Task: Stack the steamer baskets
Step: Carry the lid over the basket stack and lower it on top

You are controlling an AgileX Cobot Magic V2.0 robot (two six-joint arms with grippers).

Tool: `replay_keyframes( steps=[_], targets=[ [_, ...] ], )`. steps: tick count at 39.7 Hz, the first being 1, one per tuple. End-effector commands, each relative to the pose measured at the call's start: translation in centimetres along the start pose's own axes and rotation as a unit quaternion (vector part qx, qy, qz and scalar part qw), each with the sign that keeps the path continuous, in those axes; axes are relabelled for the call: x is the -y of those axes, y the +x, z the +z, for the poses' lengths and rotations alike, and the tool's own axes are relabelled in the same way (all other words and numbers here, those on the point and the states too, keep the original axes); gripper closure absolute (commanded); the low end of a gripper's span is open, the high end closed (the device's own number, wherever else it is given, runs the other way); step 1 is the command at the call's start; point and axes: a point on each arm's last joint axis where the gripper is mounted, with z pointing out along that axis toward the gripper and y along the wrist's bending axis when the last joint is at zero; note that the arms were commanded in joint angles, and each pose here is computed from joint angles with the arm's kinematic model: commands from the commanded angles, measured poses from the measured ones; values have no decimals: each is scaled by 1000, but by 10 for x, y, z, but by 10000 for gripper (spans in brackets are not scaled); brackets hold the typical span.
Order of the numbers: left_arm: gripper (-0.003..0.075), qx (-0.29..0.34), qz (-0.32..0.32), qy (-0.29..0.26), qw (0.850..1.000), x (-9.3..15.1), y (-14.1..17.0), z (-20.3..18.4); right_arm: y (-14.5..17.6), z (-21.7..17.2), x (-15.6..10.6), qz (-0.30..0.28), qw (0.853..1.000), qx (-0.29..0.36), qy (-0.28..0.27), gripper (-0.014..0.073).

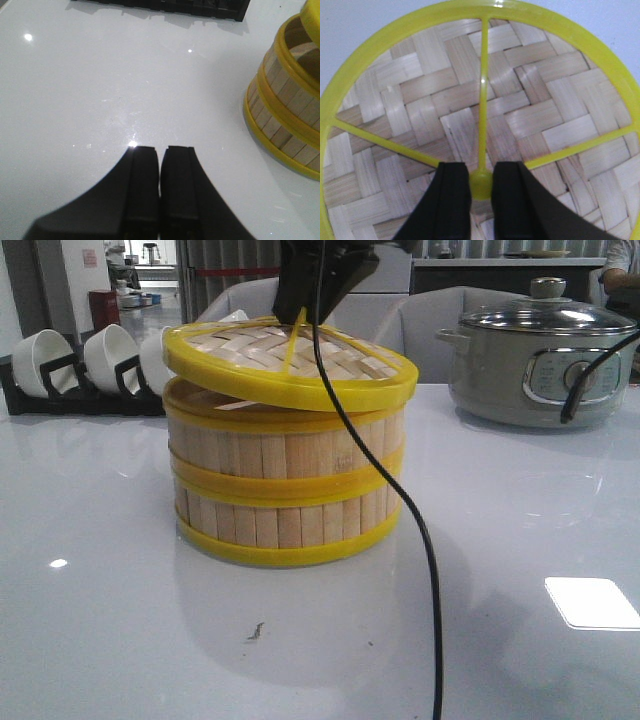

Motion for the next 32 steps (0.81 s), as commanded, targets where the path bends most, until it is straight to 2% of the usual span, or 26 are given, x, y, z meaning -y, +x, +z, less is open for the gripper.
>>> replay_keyframes(
  steps=[1,32],
  targets=[
    [636,53,-3,4,999,2,-16,-3,-17,-39,-7,-10,997,75,-5,539],
    [636,55,-3,4,999,2,-16,-3,-17,-15,-5,-2,997,74,-17,539]
  ],
)
